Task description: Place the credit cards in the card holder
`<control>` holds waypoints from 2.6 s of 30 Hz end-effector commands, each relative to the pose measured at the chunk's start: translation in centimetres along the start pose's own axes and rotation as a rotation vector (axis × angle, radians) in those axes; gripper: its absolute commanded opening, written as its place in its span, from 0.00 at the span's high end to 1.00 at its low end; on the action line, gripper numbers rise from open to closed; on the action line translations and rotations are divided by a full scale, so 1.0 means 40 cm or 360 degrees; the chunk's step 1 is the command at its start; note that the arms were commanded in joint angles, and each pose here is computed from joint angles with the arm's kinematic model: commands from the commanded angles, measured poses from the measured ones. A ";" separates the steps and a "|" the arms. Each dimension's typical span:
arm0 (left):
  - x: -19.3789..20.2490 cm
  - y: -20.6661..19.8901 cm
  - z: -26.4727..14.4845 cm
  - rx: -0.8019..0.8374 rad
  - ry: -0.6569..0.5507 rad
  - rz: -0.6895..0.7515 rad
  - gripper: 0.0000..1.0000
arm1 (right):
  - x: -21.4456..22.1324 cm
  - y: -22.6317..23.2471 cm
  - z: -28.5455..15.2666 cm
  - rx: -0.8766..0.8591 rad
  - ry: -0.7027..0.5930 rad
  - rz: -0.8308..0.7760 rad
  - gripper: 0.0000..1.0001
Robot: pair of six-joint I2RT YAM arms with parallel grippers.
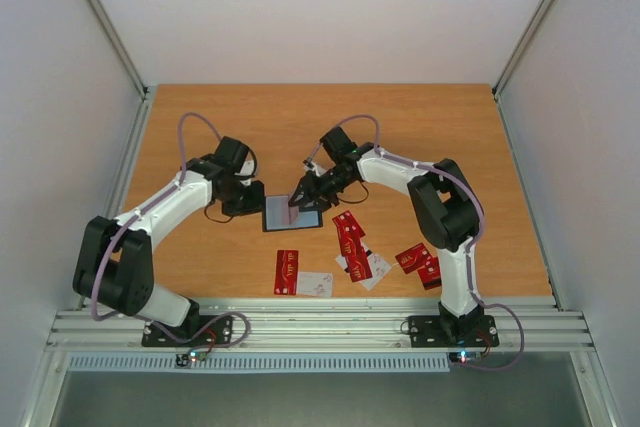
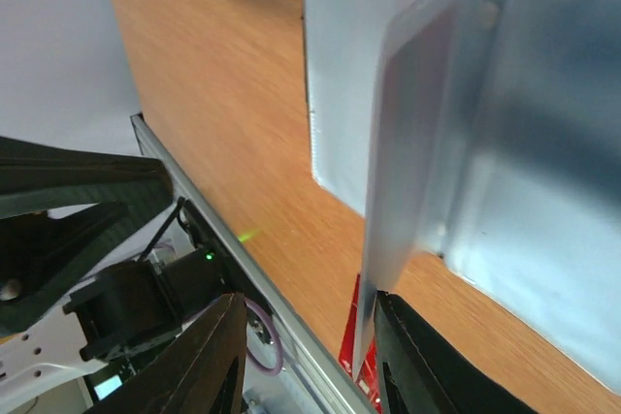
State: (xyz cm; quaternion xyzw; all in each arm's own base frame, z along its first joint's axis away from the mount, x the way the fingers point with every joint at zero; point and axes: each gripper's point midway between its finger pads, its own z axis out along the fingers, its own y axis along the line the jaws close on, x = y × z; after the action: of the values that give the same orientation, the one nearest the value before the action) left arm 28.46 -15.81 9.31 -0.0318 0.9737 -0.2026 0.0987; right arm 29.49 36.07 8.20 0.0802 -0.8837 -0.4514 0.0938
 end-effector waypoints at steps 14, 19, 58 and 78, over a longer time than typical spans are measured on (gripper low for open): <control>-0.014 0.016 0.009 0.0108 -0.0008 -0.0077 0.99 | -0.063 0.064 0.101 -0.0061 0.0063 -0.0076 0.62; 0.007 0.035 -0.025 0.0108 -0.0042 -0.0113 0.99 | -0.074 0.067 0.162 -0.0049 0.0139 -0.0066 0.62; 0.197 -0.183 0.001 0.0371 0.0336 0.0471 0.53 | 0.215 -0.039 -0.219 0.0416 -0.0424 0.0075 0.55; 0.293 -0.397 0.152 0.0139 0.0407 0.0312 0.55 | 0.385 -0.206 -0.283 0.0640 -0.0368 0.0310 0.51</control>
State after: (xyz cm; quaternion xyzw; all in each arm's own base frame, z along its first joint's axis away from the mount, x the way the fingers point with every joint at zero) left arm 17.91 -31.81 8.14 0.1457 0.9601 -0.2374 -0.0235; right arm 17.98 18.63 10.12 -0.0443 -0.9665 -0.2528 0.0002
